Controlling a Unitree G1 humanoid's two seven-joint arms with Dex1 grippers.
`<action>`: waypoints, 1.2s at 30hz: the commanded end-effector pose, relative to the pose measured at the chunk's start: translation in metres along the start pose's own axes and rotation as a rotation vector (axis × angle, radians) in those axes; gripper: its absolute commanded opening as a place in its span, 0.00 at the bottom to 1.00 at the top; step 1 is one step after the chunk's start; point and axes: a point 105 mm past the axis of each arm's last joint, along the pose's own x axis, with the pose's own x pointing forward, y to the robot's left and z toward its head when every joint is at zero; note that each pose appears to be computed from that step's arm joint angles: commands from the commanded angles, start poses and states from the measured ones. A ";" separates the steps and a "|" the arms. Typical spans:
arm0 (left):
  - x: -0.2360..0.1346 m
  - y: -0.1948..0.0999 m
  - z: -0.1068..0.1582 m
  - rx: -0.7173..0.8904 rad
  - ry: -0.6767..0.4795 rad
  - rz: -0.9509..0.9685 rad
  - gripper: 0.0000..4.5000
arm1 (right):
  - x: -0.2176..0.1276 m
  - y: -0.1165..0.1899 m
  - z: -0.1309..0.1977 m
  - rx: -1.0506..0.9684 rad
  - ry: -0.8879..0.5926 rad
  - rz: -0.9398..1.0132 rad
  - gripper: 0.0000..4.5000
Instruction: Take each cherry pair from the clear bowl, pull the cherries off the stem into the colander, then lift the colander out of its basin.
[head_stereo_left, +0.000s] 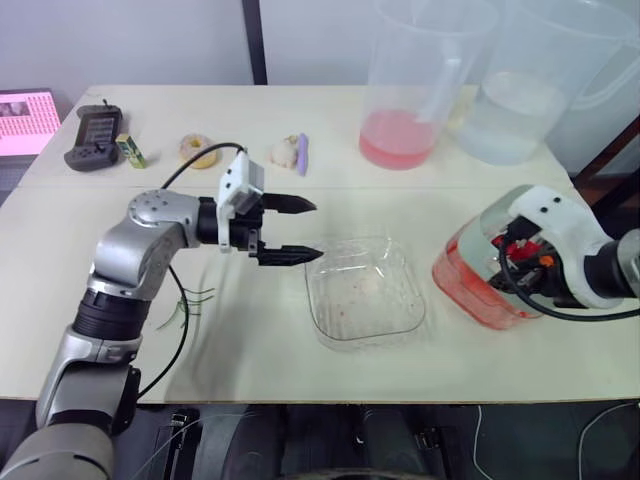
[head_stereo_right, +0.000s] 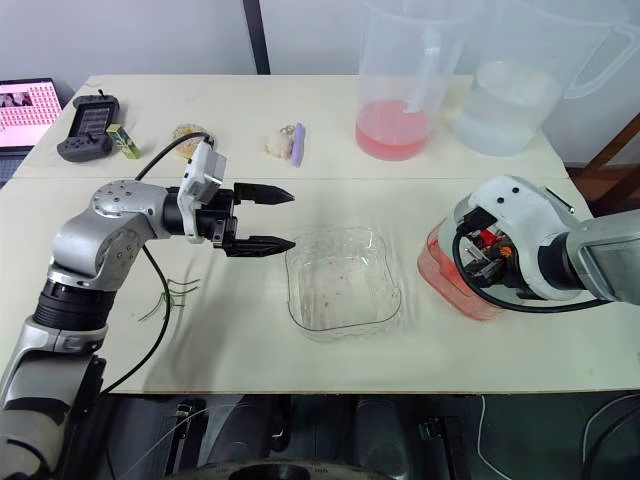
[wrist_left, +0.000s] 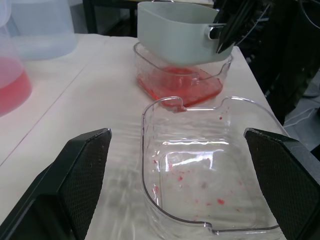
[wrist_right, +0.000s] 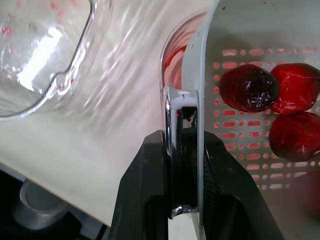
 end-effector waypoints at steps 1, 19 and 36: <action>0.000 0.000 0.014 0.052 -0.030 -0.009 1.00 | -0.015 -0.002 0.013 0.010 -0.069 -0.026 0.06; -0.004 -0.009 0.025 0.047 -0.096 -0.063 1.00 | -0.017 0.005 0.023 0.050 -0.134 0.032 0.06; -0.009 -0.015 0.029 0.019 -0.123 -0.068 1.00 | -0.022 -0.001 0.030 0.061 -0.164 0.049 0.06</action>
